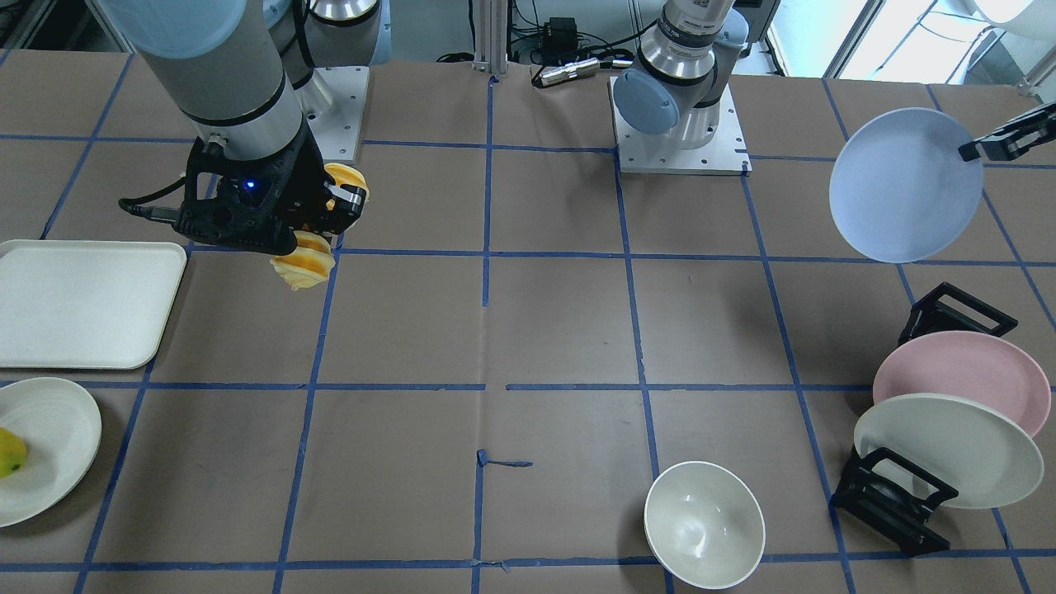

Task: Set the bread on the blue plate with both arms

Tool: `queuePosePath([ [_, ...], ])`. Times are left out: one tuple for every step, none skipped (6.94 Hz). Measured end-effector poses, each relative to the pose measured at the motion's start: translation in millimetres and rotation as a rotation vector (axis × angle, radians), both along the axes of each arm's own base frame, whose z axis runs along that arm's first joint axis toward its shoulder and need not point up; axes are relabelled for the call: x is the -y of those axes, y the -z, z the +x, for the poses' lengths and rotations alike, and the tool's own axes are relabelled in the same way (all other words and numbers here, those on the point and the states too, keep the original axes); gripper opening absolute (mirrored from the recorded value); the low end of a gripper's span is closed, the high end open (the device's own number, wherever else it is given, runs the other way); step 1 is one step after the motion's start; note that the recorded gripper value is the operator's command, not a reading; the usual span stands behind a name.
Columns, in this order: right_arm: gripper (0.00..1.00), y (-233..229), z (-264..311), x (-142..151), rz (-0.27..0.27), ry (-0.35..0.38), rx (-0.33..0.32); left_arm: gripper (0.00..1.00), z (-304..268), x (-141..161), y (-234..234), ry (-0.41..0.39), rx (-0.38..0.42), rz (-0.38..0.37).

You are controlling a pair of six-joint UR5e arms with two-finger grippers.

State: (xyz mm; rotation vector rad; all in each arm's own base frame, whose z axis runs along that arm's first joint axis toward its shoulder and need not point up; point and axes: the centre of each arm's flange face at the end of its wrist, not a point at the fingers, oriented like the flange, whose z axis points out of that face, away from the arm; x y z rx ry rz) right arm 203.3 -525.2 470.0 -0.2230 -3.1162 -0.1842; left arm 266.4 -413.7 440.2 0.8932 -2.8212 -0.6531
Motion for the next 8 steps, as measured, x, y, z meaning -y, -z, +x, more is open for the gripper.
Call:
queuePosePath([
  [0.00, 1, 1, 0, 0.002, -0.014, 0.004, 0.00, -38, 10, -6, 0.001, -0.058, -0.051],
  [0.00, 3, 4, -1, 0.005, -0.037, 0.007, 0.00, -84, 26, -15, 0.033, -0.098, -0.118],
  [0.00, 6, 6, -2, 0.010, -0.057, 0.010, 0.00, -130, 44, -20, 0.083, -0.115, -0.188],
  [0.00, 11, 7, -4, 0.016, -0.075, 0.013, 0.00, -173, 59, -18, 0.125, -0.110, -0.254],
  [0.00, 14, 8, -5, 0.020, -0.087, 0.017, 0.00, -213, 71, -11, 0.146, -0.082, -0.308],
  [0.00, 18, 10, -3, 0.016, -0.096, 0.020, 0.00, -253, 80, -2, 0.157, -0.058, -0.347],
  [0.00, 23, 17, 1, 0.001, -0.112, 0.023, 0.00, -299, 88, 9, 0.171, -0.036, -0.388],
  [0.00, 28, 27, 5, -0.019, -0.130, 0.024, 0.00, -352, 96, 23, 0.172, -0.016, -0.451],
])
